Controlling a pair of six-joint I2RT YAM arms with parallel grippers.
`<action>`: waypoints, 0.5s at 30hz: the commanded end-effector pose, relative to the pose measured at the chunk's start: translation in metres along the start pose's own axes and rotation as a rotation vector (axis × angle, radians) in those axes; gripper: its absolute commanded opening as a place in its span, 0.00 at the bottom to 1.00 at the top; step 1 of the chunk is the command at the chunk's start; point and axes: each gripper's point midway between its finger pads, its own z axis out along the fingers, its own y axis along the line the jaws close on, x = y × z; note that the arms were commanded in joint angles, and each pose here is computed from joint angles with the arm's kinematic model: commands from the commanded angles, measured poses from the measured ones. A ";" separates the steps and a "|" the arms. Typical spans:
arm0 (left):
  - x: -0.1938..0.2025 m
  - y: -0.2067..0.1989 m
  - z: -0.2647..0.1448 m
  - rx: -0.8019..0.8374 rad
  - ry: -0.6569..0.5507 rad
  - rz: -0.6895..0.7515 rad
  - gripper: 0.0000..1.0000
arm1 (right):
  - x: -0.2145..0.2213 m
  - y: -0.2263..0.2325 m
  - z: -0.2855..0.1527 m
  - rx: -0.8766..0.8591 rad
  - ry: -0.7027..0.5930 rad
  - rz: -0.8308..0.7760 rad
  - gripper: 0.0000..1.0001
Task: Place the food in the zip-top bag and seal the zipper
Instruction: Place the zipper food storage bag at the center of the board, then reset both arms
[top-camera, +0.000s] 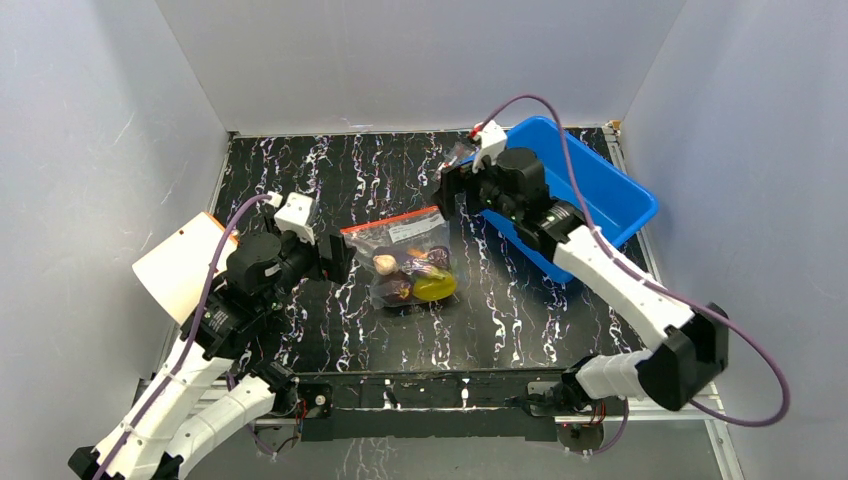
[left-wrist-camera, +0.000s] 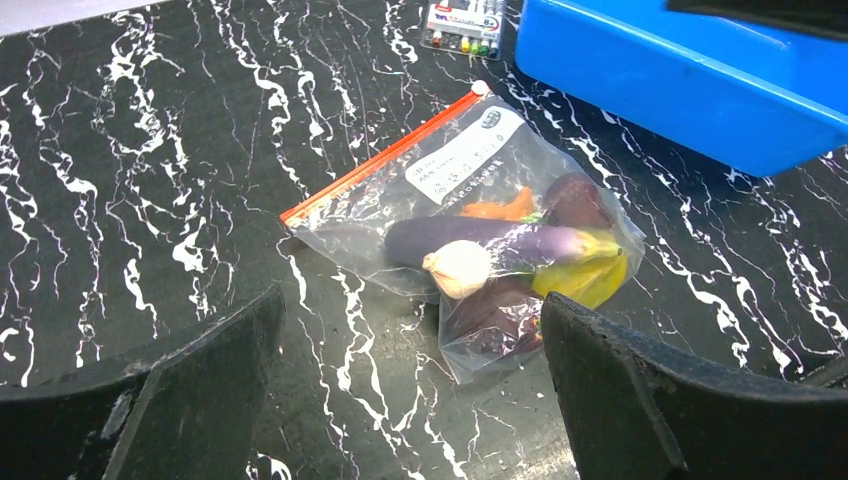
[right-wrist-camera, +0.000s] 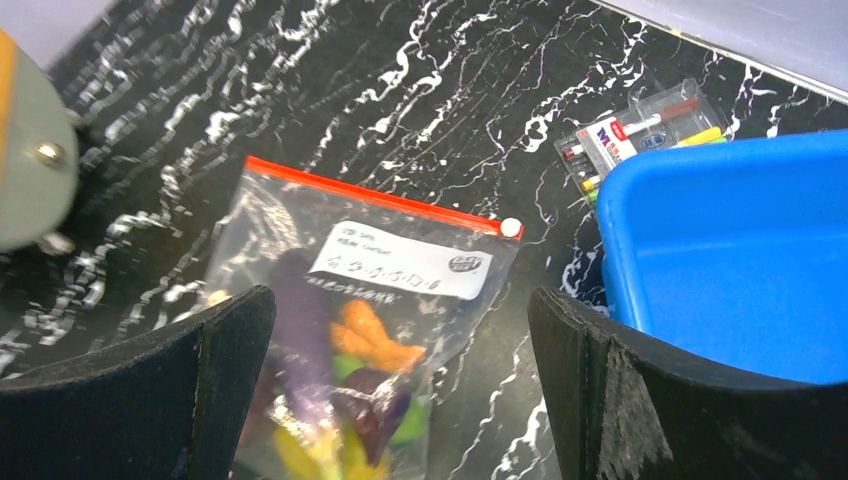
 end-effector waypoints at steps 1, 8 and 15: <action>-0.023 0.007 -0.006 -0.051 -0.066 -0.053 0.98 | -0.012 0.003 -0.043 0.034 -0.057 0.161 0.98; -0.039 0.000 -0.010 -0.021 -0.107 -0.103 0.98 | -0.020 -0.006 -0.107 0.103 -0.176 0.260 0.98; -0.069 -0.006 -0.022 0.014 -0.213 -0.177 0.98 | -0.015 -0.009 -0.148 0.135 -0.215 0.336 0.98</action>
